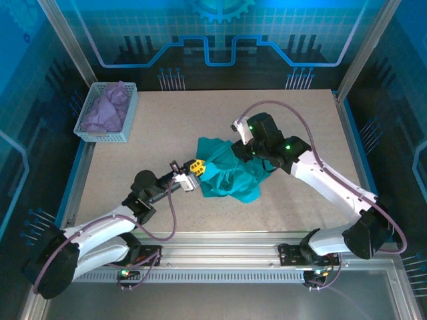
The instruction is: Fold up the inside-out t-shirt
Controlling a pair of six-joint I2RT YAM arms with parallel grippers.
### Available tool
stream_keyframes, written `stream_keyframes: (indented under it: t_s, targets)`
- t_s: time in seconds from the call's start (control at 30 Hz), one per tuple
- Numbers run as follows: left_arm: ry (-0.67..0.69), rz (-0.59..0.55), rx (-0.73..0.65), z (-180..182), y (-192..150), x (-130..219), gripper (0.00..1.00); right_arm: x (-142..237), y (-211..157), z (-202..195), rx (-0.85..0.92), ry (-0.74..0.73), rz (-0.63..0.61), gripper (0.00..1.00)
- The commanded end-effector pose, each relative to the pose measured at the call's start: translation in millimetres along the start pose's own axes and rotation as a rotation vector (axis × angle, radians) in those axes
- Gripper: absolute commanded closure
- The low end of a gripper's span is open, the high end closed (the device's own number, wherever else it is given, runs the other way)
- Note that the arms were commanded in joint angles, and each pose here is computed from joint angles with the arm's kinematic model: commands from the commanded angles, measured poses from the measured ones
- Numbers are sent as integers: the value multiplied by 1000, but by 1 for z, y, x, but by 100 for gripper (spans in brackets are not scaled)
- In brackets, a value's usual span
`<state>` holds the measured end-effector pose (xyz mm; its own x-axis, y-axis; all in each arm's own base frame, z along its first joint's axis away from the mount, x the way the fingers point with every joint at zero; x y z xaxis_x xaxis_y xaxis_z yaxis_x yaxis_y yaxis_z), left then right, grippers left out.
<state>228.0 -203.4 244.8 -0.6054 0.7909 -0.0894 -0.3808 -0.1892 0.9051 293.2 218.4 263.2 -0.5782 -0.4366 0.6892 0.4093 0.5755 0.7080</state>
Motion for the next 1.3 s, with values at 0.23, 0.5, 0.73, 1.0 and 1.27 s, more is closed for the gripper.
stream_keyframes:
  t_s: [0.23,0.5,0.73,1.0,1.27]
  targets:
    - [-2,3,-14,1,0,1,100,17,-4,-6,-26,103,46,75]
    - [-12,2,-9,0,0,0,100,26,-7,-11,-71,157,37,68]
    - [-10,-7,-2,1,3,1,100,26,-15,-19,-71,99,89,67]
    - [6,-11,8,3,4,1,100,24,-11,5,-81,259,6,54]
    - [8,-14,11,3,5,1,100,-6,-26,22,-122,295,59,43]
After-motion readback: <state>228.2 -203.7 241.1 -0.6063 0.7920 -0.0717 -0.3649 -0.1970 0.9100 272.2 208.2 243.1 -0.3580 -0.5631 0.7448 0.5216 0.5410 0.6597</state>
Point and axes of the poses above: each hand's point on the last joint's axis, 136 mm out from that joint toward the fingers, its own x axis back along the fingers, its own z axis along the line the jaws close on, y = z × x, the point moved 4 cm from there along x, back along the fingers, and after that the axes turned 14 degrees about x, right-handed, at the moved point
